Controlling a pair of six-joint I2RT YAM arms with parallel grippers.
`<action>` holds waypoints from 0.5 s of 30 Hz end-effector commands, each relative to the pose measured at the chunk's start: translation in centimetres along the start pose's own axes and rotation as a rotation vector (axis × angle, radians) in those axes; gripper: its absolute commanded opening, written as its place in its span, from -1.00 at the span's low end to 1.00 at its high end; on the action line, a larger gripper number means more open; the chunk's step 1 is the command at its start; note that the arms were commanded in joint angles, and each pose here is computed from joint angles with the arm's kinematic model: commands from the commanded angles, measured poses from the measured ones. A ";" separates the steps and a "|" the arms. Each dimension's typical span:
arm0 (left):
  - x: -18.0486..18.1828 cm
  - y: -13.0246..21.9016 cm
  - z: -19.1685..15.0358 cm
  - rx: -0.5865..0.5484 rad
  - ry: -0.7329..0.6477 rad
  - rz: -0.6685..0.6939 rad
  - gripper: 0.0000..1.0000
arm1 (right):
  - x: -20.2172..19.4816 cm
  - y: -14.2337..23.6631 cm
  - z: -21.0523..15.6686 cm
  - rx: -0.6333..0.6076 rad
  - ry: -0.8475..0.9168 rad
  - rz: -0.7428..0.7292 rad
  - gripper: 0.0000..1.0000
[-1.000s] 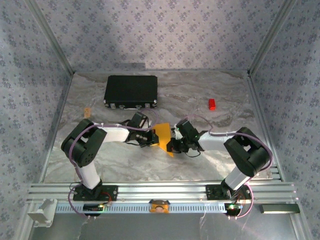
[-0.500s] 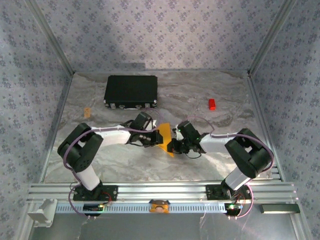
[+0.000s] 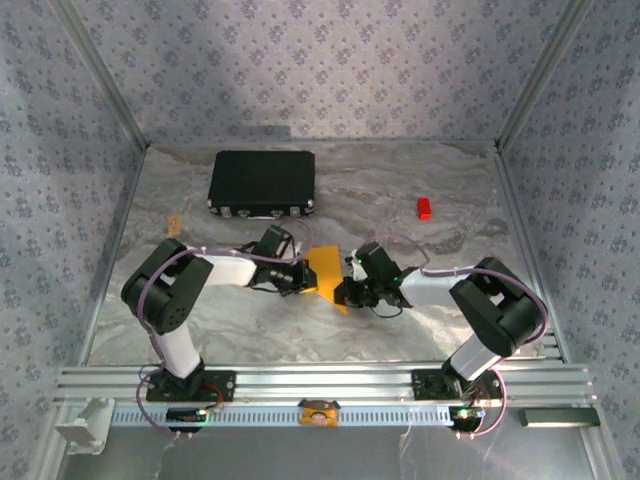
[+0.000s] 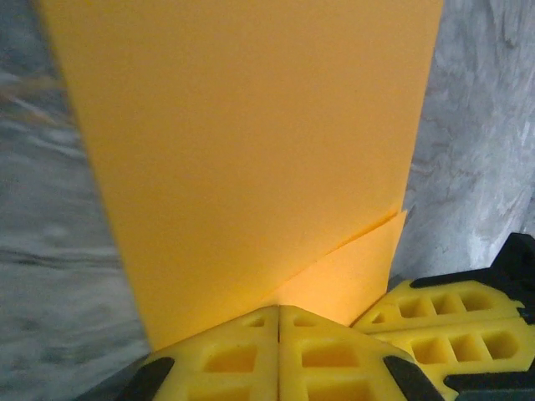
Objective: Fold a paper plane with a square sheet of paper (pick it up from the middle)
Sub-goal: Third fold the triangle at the center of the table.
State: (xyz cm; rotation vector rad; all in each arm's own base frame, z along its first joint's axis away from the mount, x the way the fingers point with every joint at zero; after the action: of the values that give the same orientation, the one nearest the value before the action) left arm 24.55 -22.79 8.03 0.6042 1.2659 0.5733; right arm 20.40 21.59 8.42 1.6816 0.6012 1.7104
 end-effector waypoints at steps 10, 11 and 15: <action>3.2 2.2 0.0 -0.043 0.062 0.100 -0.86 | -2.3 -0.1 -1.2 0.047 -0.050 -0.088 -1.00; 2.8 2.5 0.1 -0.051 0.054 0.099 -0.86 | -1.9 0.2 -1.1 0.042 -0.036 -0.070 -1.00; 0.7 3.7 0.3 -0.081 0.001 0.133 -0.82 | -0.2 2.0 -0.4 -0.015 0.032 -0.048 -0.90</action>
State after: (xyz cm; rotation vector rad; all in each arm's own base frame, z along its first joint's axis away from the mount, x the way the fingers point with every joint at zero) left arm 25.15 -20.03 8.83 0.5950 1.2546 0.6717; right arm 20.16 21.09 8.94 1.6709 0.6075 1.7136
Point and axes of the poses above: each hand's point on the last joint's axis, 136 mm out from that joint toward the fingers, its own y axis back along the fingers, its own x axis along the line the jaws close on, z = x × y, the point moved 9 cm from there along y, back along the fingers, and after that the axes turned 12 degrees about -y, right-handed, at the moved point
